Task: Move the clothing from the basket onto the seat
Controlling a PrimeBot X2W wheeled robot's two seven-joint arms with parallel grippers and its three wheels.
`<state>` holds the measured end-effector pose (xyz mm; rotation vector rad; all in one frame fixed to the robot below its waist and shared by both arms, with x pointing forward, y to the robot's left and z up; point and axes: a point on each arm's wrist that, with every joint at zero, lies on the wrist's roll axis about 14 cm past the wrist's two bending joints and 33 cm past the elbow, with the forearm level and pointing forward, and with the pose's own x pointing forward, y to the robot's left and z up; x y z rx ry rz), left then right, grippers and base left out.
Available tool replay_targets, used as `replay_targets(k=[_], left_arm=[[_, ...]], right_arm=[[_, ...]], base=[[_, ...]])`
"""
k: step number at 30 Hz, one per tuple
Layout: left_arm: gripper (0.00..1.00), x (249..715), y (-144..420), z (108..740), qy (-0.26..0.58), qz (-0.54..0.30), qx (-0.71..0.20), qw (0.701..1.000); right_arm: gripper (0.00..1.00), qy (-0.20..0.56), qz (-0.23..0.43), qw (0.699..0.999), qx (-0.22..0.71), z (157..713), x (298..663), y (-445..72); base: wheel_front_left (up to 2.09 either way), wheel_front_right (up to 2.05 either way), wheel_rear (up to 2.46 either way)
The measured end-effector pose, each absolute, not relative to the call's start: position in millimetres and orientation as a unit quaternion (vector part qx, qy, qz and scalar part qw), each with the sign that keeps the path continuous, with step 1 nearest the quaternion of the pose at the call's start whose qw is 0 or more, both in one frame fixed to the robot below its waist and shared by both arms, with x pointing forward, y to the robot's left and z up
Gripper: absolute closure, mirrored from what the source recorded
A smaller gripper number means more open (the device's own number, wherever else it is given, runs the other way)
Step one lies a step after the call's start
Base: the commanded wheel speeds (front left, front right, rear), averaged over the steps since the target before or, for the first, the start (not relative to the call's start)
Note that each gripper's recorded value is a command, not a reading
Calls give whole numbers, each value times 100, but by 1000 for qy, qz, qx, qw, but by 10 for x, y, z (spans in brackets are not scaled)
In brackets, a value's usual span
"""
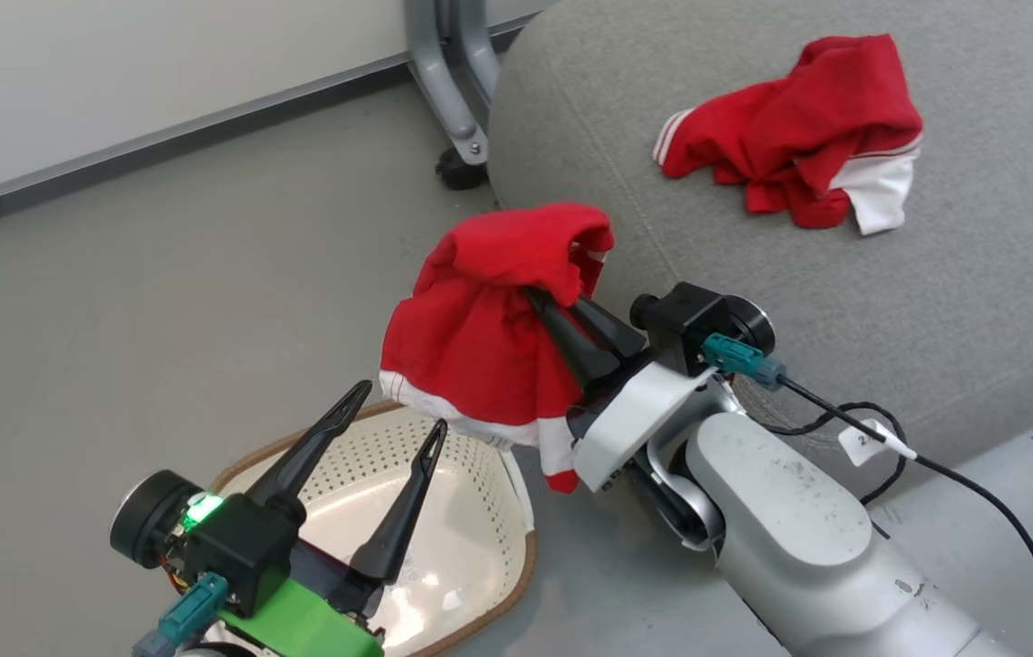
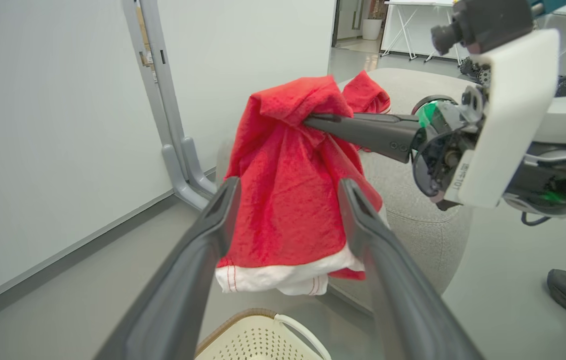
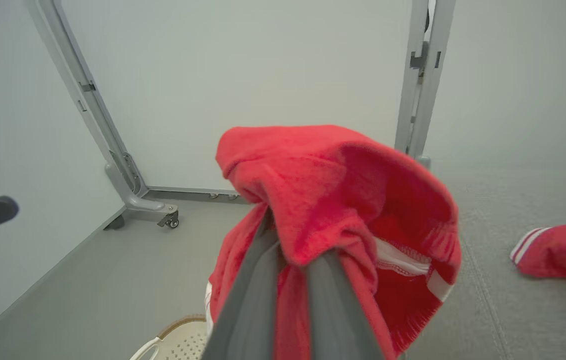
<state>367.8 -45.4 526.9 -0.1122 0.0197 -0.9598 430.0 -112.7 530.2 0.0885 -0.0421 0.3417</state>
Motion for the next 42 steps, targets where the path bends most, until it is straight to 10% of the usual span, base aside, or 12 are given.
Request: replay_targets(k=[17,30,40,41,42], left_arm=[[0,3829,-886,5172,5,-540,-85,838],[0,4238,-655,4945,-11,-526,-76,847],[0,4380,-465,4631,7,-511,-72,856],[0,4390,-445,4596,10,-508,-73,858],[0,4399,-424,4558,15,-505,-73,860]], right_arm=[[100,-48,-15,999,-2,5392,4516,-2504],[100,-88,-143,982,-92,5808,5190,-3791],[100,-7,-235,969,-80,5128,5279,-4419],[71,4,-240,968,-73,5015,5278,-4431],[2,18,-245,967,-68,4892,5270,-4444]], base=[[0,0,0],[0,0,0],[0,0,0],[0,0,0],[0,0,0]])
